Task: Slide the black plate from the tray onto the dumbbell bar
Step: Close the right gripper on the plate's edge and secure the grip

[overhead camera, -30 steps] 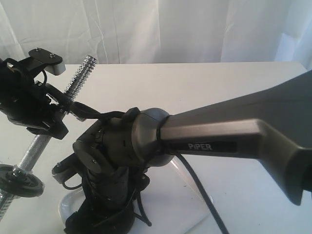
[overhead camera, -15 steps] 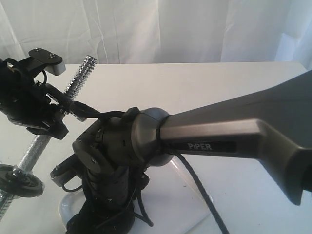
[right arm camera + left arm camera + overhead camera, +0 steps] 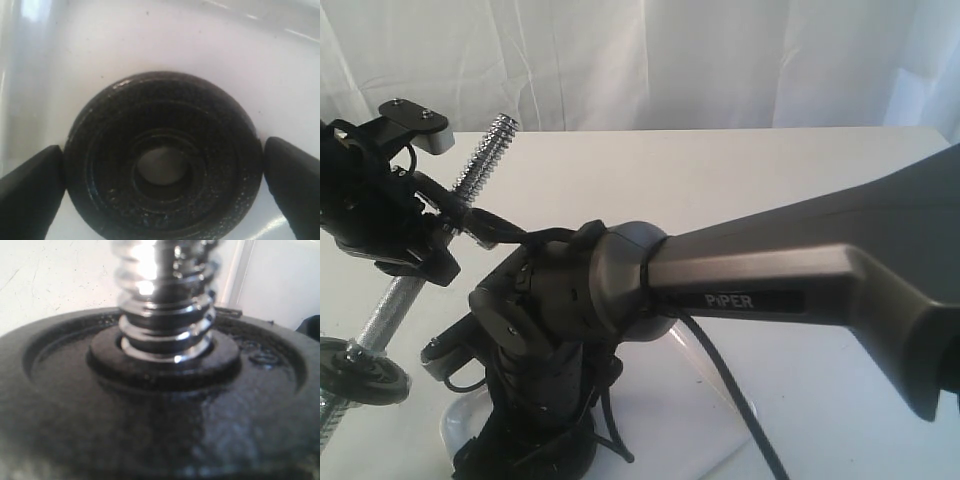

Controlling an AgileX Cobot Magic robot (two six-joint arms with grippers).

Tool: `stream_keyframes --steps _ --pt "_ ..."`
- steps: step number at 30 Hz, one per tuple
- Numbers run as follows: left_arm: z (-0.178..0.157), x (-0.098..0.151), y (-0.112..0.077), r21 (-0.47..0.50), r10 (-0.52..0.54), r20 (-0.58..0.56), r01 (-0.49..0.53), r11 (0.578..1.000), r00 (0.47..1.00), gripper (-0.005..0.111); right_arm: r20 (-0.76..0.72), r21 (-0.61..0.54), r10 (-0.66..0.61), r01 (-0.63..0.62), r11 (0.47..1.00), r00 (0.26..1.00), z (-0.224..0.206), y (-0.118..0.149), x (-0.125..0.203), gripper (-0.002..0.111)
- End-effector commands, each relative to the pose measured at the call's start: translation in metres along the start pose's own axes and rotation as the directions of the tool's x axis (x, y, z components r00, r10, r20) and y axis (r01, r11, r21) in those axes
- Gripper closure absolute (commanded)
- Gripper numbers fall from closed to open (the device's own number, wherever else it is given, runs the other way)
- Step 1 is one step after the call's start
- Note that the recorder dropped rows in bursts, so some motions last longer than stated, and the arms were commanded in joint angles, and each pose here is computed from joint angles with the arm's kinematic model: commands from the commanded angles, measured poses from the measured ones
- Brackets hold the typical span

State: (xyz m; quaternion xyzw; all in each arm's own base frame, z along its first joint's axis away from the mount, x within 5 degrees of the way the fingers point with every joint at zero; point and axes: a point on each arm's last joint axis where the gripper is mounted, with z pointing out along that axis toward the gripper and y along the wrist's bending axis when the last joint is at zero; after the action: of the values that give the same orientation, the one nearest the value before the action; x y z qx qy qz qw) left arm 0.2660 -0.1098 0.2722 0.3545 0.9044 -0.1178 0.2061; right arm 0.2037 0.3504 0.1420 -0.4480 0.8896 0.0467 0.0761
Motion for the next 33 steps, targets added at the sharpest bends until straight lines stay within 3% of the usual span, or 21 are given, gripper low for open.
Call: stream_keyframes --steps 1,6,8,10,14,15,20,26,33 --pt "-0.025 -0.012 -0.007 0.004 -0.026 0.123 0.026 1.000 0.992 0.107 -0.008 -0.004 0.025 -0.025 1.000 1.000 0.009 0.000 0.001 0.003" --pt "-0.025 -0.012 -0.007 0.004 -0.026 0.123 0.026 1.000 0.992 0.107 -0.011 -0.004 0.026 -0.026 1.000 1.000 0.009 0.000 0.002 0.005" --pt "-0.025 -0.012 -0.007 0.004 -0.026 0.123 0.026 1.000 0.992 0.107 -0.023 -0.002 0.026 -0.026 1.000 0.999 0.009 0.000 0.003 0.014" --pt "-0.025 -0.012 -0.007 0.004 -0.026 0.123 0.026 1.000 0.992 0.107 -0.028 -0.001 0.026 -0.026 1.000 0.999 0.009 0.000 0.003 0.033" --pt "-0.025 -0.012 -0.007 0.004 -0.026 0.123 0.026 1.000 0.992 0.107 -0.058 0.006 0.072 -0.072 0.997 0.996 0.009 0.000 0.006 0.101" --pt "-0.025 -0.012 -0.007 0.004 -0.026 0.123 0.026 1.000 0.992 0.107 -0.068 0.007 0.072 -0.072 0.997 0.995 0.009 0.000 0.007 0.107" --pt "-0.025 -0.012 -0.007 0.005 -0.026 0.122 0.026 1.000 0.992 0.107 -0.135 0.016 0.076 -0.075 0.997 0.988 0.007 0.000 0.013 0.108" --pt "-0.025 -0.012 -0.007 0.007 -0.026 0.119 0.026 1.000 0.993 0.107 -0.073 0.006 0.086 -0.086 0.996 0.994 -0.036 -0.005 0.012 0.108" --pt "-0.025 -0.011 -0.007 0.008 -0.025 0.114 0.024 1.000 0.993 0.107 0.034 0.005 0.186 -0.186 0.982 0.982 -0.103 -0.053 0.019 0.108"
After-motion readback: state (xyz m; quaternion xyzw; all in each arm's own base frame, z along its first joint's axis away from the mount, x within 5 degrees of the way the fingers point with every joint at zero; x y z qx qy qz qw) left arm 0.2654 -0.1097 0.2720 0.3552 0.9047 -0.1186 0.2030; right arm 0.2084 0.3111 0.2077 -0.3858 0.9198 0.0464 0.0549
